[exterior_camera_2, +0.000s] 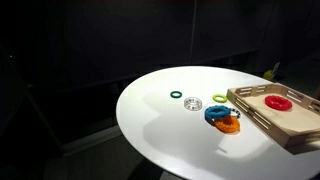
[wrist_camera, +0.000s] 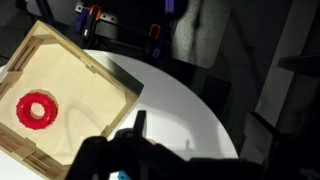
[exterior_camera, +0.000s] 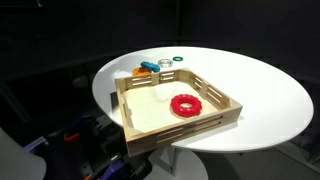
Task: Remove the red ring from the box
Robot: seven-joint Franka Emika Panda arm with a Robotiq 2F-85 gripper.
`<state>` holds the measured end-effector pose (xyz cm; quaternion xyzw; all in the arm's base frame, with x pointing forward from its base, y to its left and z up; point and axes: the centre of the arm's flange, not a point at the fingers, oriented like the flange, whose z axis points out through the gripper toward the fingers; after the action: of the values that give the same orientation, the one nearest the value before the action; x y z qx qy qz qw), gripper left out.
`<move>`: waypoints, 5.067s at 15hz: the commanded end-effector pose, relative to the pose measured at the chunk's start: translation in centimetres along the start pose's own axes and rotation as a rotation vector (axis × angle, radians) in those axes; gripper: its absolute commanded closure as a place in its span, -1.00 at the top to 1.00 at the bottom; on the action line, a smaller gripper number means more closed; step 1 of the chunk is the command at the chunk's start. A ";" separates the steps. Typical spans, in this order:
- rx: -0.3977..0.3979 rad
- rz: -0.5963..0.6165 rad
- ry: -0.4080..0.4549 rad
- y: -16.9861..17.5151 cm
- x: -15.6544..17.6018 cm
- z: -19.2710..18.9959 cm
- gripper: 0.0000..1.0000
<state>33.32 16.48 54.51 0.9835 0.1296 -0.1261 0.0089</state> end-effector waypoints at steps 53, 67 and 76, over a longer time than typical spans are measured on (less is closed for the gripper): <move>0.064 0.568 0.245 27.7 4.4 7.3 1.00; 0.054 0.594 0.190 28.8 7.2 21.0 1.00; 0.014 0.621 0.188 30.4 8.2 25.4 1.00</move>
<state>42.42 -11.56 28.26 0.9847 -0.1702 -0.0323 0.0164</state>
